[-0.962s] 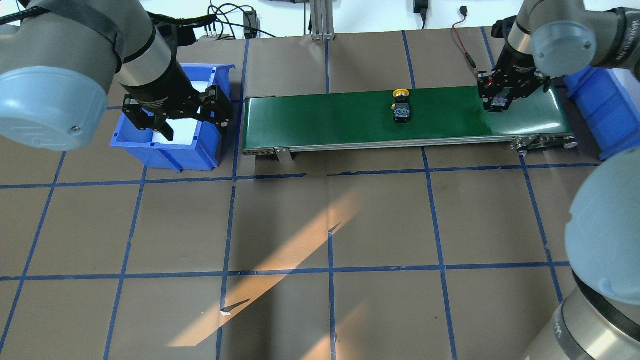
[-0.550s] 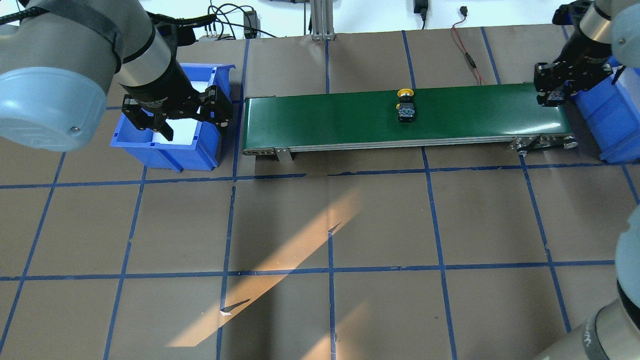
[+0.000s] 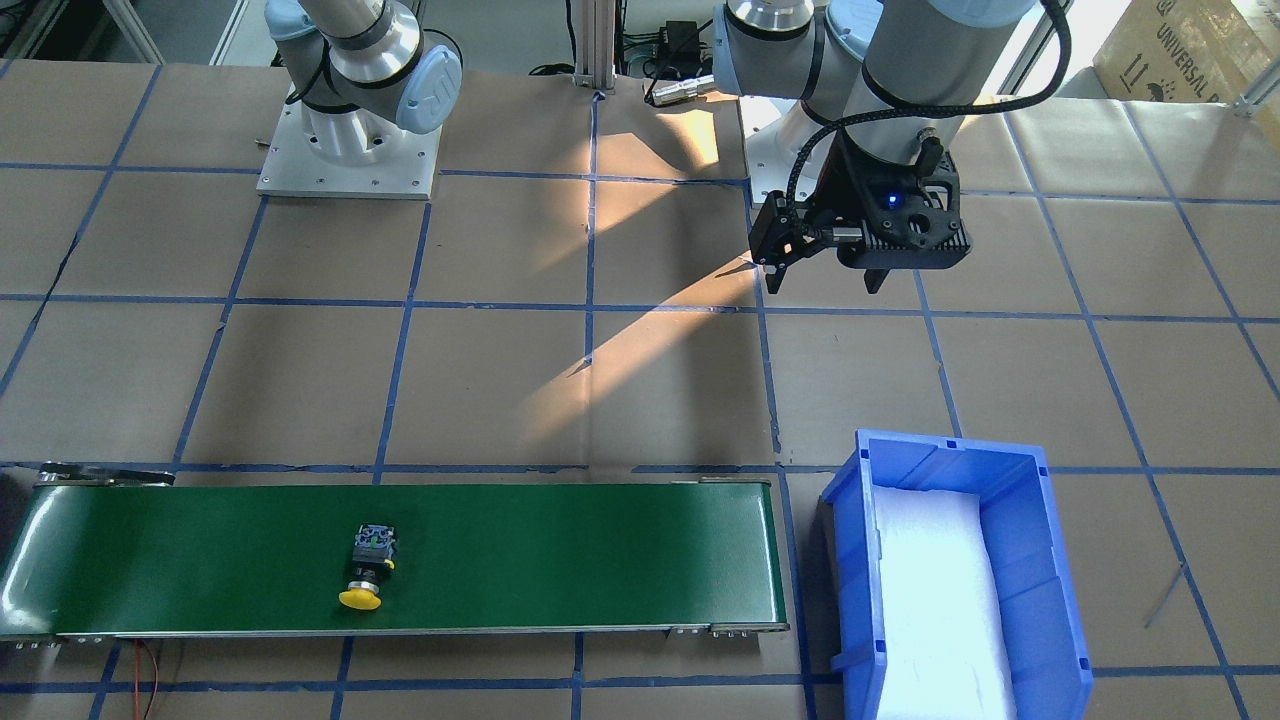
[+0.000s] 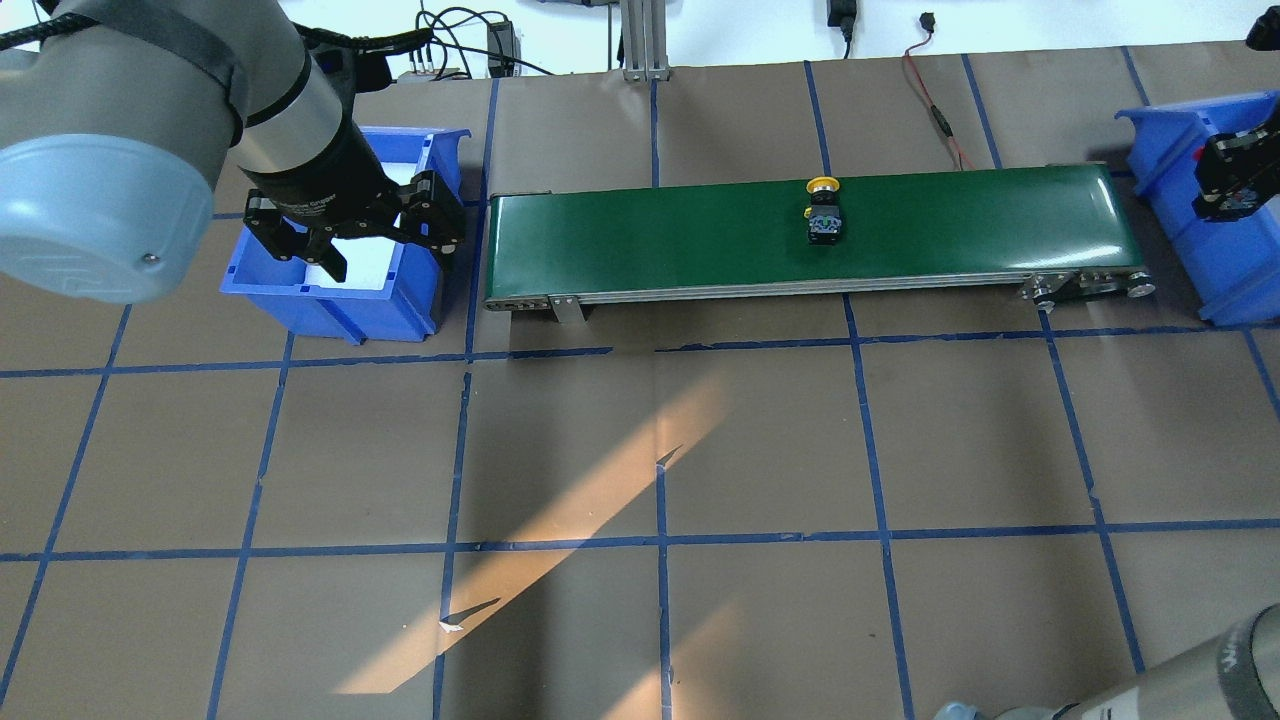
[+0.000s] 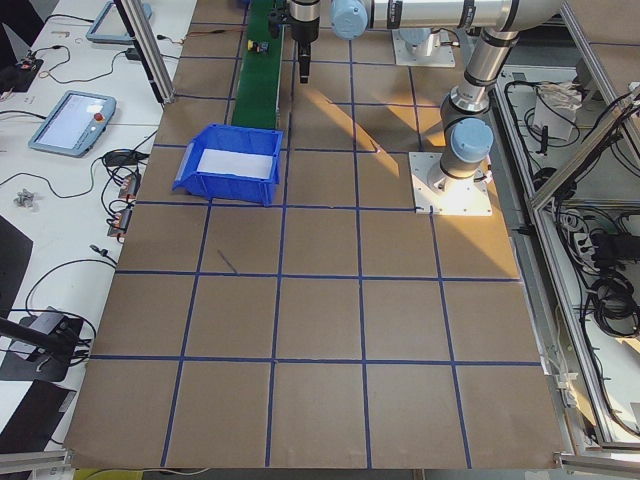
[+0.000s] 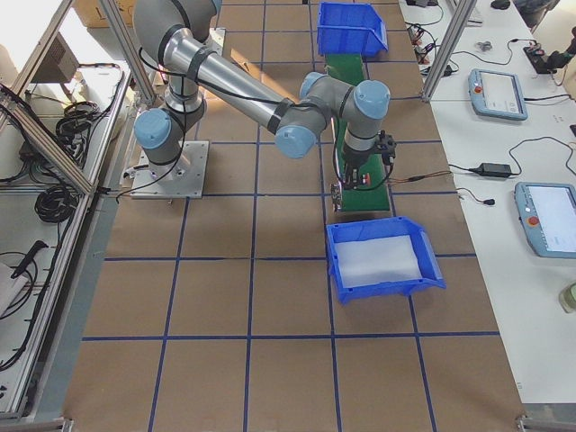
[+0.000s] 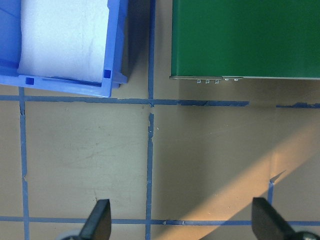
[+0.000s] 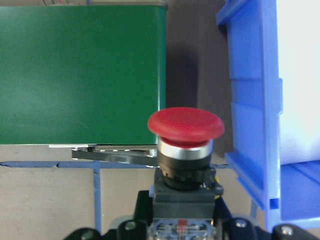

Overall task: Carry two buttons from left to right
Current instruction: 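Lift the red-capped button with the right gripper and carry it to the blue bin, then lower the red-capped button into the blue bin and open the right gripper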

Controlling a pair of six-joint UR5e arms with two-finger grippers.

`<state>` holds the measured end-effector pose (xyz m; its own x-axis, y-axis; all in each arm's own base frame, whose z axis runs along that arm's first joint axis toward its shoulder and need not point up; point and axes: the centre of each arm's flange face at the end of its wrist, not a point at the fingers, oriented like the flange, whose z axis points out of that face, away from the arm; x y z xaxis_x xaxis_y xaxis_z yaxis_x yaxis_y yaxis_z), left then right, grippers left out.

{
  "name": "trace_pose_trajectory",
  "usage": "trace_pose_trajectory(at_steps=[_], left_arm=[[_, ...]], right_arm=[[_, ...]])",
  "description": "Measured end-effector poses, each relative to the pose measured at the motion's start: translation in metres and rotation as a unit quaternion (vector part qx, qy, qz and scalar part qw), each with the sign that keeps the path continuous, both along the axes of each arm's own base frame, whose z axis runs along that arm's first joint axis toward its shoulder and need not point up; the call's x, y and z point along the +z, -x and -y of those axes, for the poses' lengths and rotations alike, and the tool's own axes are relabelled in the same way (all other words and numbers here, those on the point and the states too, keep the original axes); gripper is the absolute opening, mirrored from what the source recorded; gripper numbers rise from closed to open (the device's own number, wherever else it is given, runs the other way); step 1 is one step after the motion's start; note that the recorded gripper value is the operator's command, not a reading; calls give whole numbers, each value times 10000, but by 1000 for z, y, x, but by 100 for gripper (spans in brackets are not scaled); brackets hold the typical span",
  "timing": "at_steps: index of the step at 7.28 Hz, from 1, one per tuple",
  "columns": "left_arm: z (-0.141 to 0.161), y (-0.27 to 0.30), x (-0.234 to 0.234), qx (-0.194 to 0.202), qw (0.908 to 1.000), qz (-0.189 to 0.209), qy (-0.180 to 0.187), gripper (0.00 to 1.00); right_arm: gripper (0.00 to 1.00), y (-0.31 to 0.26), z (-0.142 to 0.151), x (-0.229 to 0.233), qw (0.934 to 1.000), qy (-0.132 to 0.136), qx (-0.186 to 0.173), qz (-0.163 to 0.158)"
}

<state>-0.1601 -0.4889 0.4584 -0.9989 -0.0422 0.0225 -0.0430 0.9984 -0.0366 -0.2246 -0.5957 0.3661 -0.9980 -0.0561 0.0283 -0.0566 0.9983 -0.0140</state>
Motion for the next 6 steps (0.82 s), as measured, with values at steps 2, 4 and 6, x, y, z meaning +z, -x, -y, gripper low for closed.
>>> trace_pose_trajectory(at_steps=[2,4,6], left_arm=[[0,0,0,-4,10000,3,4,100],[0,0,0,-4,10000,1,3,100],[0,0,-1,1,10000,1,-9,100]], right_arm=[[29,31,8,0,9981,110,553,-232],[29,98,18,-9,9969,134,717,-303],[33,147,33,-31,9969,136,701,-330]])
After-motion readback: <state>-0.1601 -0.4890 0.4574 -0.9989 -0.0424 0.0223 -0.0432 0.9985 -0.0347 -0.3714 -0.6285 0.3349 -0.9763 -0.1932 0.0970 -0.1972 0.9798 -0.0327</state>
